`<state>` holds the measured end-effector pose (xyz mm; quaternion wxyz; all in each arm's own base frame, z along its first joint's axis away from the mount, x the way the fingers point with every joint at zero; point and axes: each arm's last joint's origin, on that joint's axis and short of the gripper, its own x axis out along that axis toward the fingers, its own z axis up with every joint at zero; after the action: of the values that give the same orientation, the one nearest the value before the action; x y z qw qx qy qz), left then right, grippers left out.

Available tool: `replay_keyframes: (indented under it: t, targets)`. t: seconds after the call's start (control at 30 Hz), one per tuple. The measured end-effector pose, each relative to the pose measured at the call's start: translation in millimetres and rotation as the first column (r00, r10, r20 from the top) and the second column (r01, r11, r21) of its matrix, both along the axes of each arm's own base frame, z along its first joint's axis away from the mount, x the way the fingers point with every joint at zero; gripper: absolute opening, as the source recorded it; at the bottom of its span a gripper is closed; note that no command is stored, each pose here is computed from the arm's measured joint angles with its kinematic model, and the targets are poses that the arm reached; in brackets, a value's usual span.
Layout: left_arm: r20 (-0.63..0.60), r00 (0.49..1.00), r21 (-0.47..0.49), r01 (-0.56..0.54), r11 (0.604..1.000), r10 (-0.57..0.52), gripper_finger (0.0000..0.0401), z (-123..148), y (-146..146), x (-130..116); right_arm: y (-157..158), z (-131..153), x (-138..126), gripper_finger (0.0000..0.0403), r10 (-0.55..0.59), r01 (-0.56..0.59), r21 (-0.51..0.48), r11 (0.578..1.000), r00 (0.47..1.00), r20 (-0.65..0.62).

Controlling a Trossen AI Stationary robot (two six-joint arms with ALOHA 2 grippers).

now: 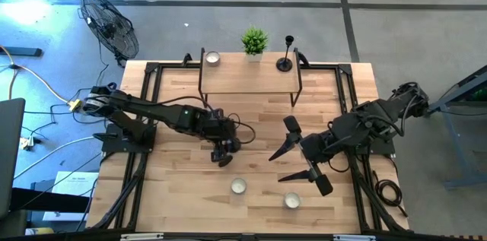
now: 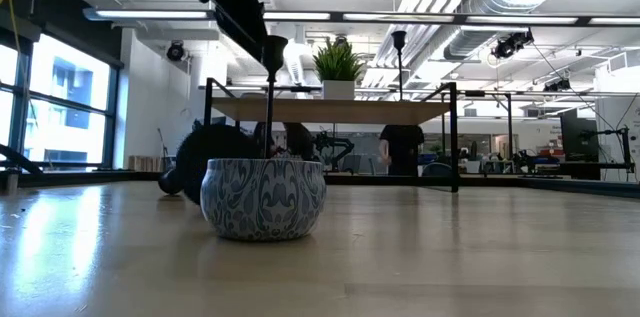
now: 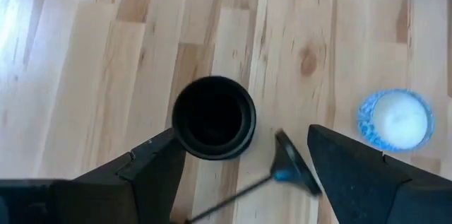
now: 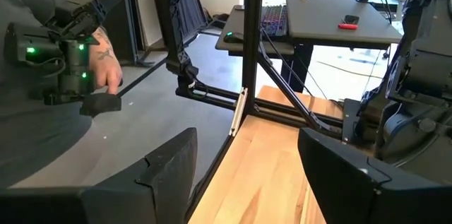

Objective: Pick & Place candle stick holders
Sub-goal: Put the left black candle holder on the shelf

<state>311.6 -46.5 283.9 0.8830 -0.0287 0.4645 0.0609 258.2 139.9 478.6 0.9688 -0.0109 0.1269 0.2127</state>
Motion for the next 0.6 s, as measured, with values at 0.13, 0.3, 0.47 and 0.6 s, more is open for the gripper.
replay_keyframes:
  t: [0.13, 0.3, 0.47, 0.6]
  targets:
    - [0.017, 1.000, 0.001, 0.002, 1.000, -0.002, 0.0289, 1.0, -0.2, 1.4, -0.1, -0.6, -0.1, 0.0240, 0.000, 0.000, -0.003, 1.000, 1.000, -0.006]
    - [0.013, 1.000, 0.014, -0.002, 1.000, 0.002, 0.0289, 0.7, 0.2, 1.1, 0.0, -0.7, 0.0, 0.0240, 0.000, 0.000, -0.003, 1.000, 1.000, -0.007]
    - [0.021, 0.998, 0.098, -0.055, 0.994, 0.054, 0.0289, -1.1, 2.8, 2.8, 0.0, -0.8, 0.0, 0.0240, 0.000, 0.000, -0.003, 1.000, 1.000, -0.007]
    - [0.027, 0.999, 0.129, -0.045, 0.991, 0.041, 0.0289, -0.4, 3.6, 3.4, -0.1, -1.2, -0.1, 0.0240, 0.000, 0.000, -0.005, 1.000, 1.000, -0.011]
